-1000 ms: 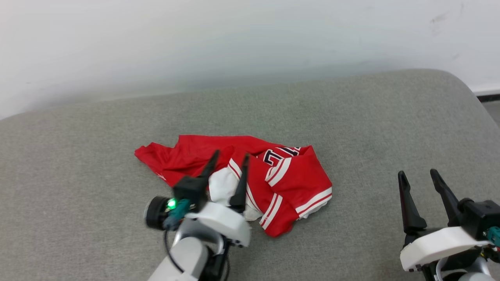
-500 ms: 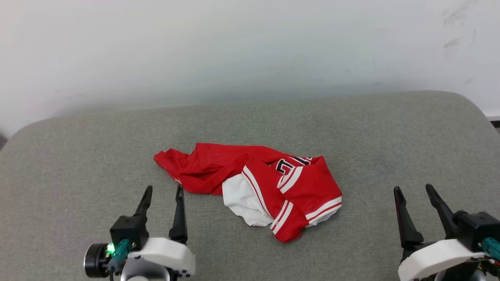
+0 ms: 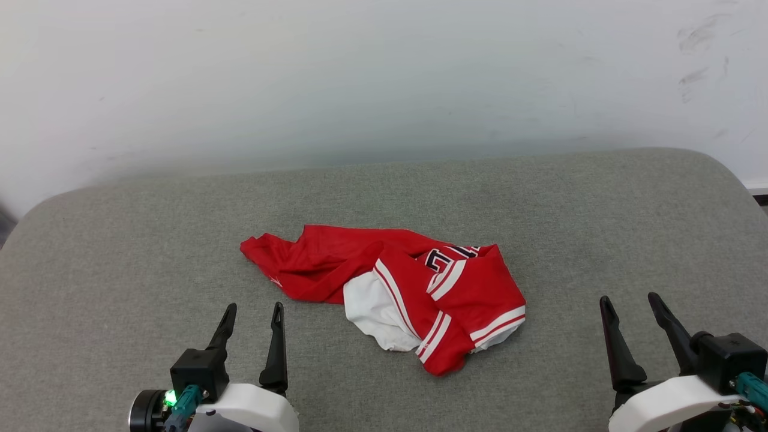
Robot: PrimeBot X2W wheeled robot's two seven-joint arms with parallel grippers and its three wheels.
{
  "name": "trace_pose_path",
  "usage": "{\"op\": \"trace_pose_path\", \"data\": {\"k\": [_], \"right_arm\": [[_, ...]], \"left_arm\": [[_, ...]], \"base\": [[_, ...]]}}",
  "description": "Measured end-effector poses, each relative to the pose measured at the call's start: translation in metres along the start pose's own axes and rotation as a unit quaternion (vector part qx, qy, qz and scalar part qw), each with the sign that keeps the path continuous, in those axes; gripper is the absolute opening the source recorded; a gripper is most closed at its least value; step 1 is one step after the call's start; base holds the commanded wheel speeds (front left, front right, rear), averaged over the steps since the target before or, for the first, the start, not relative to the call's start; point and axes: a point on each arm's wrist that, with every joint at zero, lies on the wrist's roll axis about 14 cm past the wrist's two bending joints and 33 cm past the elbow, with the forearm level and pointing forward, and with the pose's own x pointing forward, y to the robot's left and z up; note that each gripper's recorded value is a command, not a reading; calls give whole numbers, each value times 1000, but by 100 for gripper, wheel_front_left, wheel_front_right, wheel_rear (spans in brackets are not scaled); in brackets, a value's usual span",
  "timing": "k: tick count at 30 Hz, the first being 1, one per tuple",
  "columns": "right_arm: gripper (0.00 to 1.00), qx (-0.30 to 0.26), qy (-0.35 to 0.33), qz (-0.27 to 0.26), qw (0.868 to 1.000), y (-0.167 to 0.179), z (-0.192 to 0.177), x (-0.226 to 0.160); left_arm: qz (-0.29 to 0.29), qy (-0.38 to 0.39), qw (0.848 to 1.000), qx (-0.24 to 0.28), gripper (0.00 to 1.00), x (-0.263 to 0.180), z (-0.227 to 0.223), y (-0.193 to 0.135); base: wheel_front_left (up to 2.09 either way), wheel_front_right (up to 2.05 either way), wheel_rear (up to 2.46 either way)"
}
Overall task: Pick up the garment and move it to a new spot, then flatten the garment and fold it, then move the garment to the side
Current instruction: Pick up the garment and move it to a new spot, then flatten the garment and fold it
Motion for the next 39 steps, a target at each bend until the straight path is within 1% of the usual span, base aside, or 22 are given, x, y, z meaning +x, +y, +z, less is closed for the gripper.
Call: {"op": "trace_pose_path", "data": {"k": [5,8,11,15,17,20,24,25,27,31,35,37,39], "right_arm": [[100,2,3,-6,1000,-4,-2,-1],[100,6,26,-10,1000,-7,-12,0],[100,6,80,3,997,2,-31,2],[100,-11,166,49,985,17,-55,6],[100,-22,204,81,975,29,-63,8],[100,-50,260,135,955,47,-76,9],[100,-88,307,196,927,67,-86,15],[100,-116,327,235,908,81,-92,21],[100,-136,335,260,895,90,-96,26],[100,-172,352,295,872,101,-108,36],[100,-208,387,309,843,98,-130,39],[100,-217,401,310,834,95,-138,41],[100,-220,405,313,830,95,-142,43]], "left_arm": [[-2,4,1000,0,100,0,-3,-1],[-1,5,1000,-2,100,1,-3,-1],[-3,4,1000,-4,100,5,-3,-3],[-6,7,1000,-7,100,7,-6,-6],[-7,3,1000,-8,100,12,-4,-7],[-4,0,1000,-12,100,18,-3,-7],[0,0,1000,-14,100,27,-5,-7],[2,1,1000,-17,100,34,-7,-6],[4,2,1000,-19,100,38,-9,-5],[13,7,1000,-20,100,45,-15,-1],[19,16,999,-23,100,49,-23,2],[21,20,999,-23,100,50,-27,4],[22,22,999,-23,100,51,-29,5]], "base": [[0,0,0],[0,0,0],[0,0,0],[0,0,0],[0,0,0],[0,0,0],[0,0,0],[0,0,0],[0,0,0],[0,0,0],[0,0,0],[0,0,0],[0,0,0]]}}
